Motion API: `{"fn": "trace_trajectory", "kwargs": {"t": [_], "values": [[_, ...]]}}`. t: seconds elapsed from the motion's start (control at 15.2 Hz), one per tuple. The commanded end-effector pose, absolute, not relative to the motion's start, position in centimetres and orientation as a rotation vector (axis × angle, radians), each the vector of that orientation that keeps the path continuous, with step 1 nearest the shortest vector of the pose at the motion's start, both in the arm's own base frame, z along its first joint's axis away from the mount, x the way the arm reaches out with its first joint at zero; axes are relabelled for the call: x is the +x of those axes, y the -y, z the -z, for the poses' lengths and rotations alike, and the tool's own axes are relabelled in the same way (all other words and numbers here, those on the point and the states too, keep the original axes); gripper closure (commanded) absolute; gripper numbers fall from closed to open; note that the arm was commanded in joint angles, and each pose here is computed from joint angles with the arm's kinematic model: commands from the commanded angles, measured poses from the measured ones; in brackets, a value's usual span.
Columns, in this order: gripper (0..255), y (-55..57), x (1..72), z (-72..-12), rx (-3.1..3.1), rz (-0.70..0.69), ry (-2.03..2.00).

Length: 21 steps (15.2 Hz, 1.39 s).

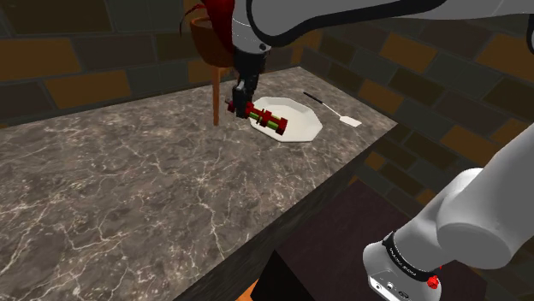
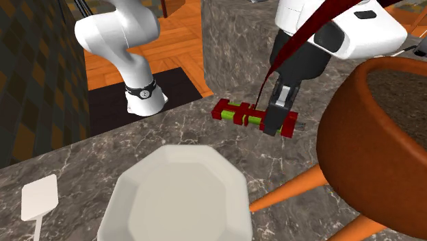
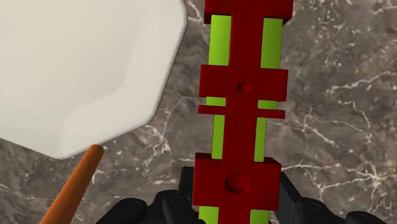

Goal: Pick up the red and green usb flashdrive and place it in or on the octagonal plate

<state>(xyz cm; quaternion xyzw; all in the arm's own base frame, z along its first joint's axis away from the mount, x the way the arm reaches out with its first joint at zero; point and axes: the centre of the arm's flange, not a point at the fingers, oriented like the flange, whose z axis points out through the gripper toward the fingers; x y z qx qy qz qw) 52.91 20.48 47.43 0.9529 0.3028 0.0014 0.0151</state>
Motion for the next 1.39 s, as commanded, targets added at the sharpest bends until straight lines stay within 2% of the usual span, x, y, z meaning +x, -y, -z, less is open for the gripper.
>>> {"fn": "trace_trajectory", "kwargs": {"t": [0.0, 0.86, 1.32], "values": [[255, -17.4, 53.4, -46.5, 2.969, 0.029, -0.938], [255, -0.7, 57.2, -47.1, 2.969, 0.029, -0.938], [255, -0.4, 57.2, -44.0, 2.969, 0.029, -0.938]]}}
